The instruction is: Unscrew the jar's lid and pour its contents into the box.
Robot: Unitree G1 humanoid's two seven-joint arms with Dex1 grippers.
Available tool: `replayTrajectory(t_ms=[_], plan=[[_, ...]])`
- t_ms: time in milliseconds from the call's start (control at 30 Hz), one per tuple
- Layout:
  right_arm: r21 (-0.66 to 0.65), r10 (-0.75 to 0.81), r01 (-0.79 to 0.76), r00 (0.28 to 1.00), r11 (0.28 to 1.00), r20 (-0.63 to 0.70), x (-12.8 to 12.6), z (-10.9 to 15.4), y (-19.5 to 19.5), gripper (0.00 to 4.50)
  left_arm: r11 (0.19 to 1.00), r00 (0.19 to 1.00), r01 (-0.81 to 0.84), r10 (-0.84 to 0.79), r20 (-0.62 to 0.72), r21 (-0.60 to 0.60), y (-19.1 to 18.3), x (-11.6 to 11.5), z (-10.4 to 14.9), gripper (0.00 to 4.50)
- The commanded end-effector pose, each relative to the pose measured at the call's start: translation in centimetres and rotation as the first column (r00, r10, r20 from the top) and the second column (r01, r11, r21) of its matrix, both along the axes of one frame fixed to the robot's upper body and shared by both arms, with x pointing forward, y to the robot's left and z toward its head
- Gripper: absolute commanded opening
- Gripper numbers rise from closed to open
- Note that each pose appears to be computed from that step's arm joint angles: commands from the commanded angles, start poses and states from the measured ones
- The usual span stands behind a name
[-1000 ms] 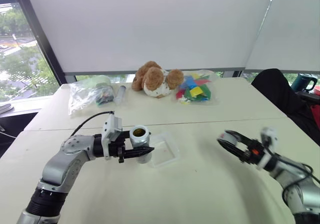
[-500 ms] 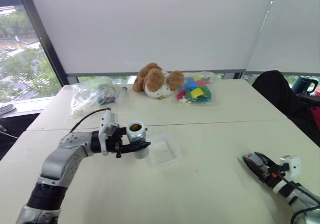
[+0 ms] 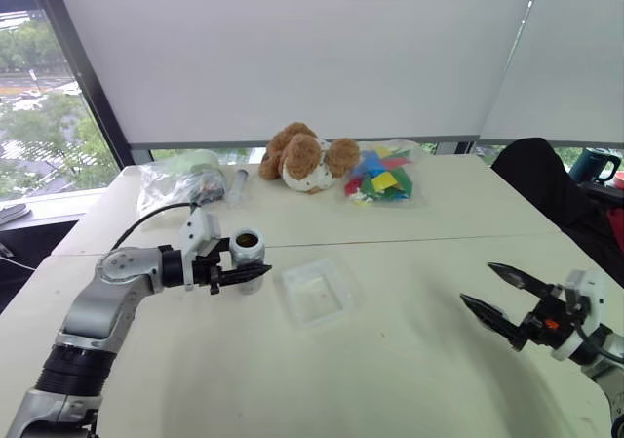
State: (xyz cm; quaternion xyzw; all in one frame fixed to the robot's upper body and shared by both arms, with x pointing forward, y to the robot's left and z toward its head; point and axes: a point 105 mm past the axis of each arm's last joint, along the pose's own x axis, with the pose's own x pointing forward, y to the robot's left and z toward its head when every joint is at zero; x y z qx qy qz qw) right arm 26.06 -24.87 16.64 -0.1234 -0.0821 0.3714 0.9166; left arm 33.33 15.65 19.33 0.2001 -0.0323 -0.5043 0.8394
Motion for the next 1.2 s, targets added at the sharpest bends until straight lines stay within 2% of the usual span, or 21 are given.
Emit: replayTrajectory(t_ms=[33, 233, 300, 333, 467, 533, 700, 767, 867, 900, 1000, 1067, 1200], plan=[[-0.036, 0.152, -0.150, 0.988, 0.988, 0.037, -0.5, 1.4, 3.5, 4.46, 0.994, 0.988, -0.072, 0.061, 0.141, 0.079, -0.1, 1.3, 0.9, 2.18], [-0.047, 0.262, -0.260, 0.964, 0.964, 0.045, -0.3, 1.5, 7.0, 4.46, 0.981, 0.960, -0.113, 0.068, 0.273, 0.154, -1.9, 2.4, 0.2, 2.18], [-0.063, 0.279, -0.276, 0.960, 0.959, 0.034, -0.3, 1.0, 7.3, 4.46, 0.958, 0.941, -0.123, 0.030, 0.337, 0.258, -2.9, 2.7, -0.3, 2.18], [-0.073, 0.284, -0.282, 0.958, 0.957, 0.026, -0.3, 0.8, 7.3, 4.46, 0.957, 0.925, -0.136, 0.030, 0.379, 0.255, -3.5, 3.0, 0.0, 2.18], [-0.075, 0.260, -0.258, 0.966, 0.963, 0.019, -0.2, 0.5, 6.8, 4.46, 0.932, 0.814, -0.193, -0.022, 0.580, 0.306, -5.4, 3.7, 0.4, 2.18], [-0.070, 0.241, -0.240, 0.970, 0.968, 0.014, -0.2, 0.3, 6.6, 4.46, 0.921, 0.732, -0.235, -0.042, 0.680, 0.310, -6.2, 4.0, 1.0, 2.18], [-0.065, 0.218, -0.217, 0.976, 0.974, 0.004, -0.3, -0.2, 6.5, 4.46, 0.858, 0.391, -0.355, -0.226, 0.892, 0.372, -8.2, 4.3, 1.6, 2.18], [-0.057, 0.209, -0.208, 0.978, 0.976, 0.007, -0.3, -0.2, 6.6, 4.46, 0.822, 0.128, -0.429, -0.355, 0.926, 0.374, -9.5, 4.1, 1.9, 2.18], [-0.050, 0.203, -0.202, 0.979, 0.978, 0.010, -0.3, -0.2, 6.8, 4.46, 0.815, -0.186, -0.490, -0.446, 0.876, 0.311, -10.7, 3.9, 1.9, 2.18], [-0.045, 0.201, -0.201, 0.980, 0.979, 0.009, -0.3, -0.3, 6.9, 4.46, 0.812, -0.258, -0.508, -0.462, 0.849, 0.287, -10.9, 4.1, 1.7, 2.18], [-0.036, 0.197, -0.197, 0.980, 0.980, 0.010, -0.3, -0.3, 7.2, 4.46, 0.805, -0.341, -0.524, -0.497, 0.798, 0.278, -11.1, 4.7, 0.8, 2.18], [-0.030, 0.193, -0.193, 0.981, 0.981, 0.014, -0.3, -0.2, 7.3, 4.46, 0.820, -0.442, -0.524, -0.493, 0.749, 0.231, -11.2, 4.6, 0.6, 2.18], [-0.022, 0.183, -0.182, 0.983, 0.983, 0.016, -0.3, -0.2, 7.4, 4.46, 0.825, -0.509, -0.500, -0.526, 0.681, 0.263, -11.3, 4.6, -1.4, 2.18]])
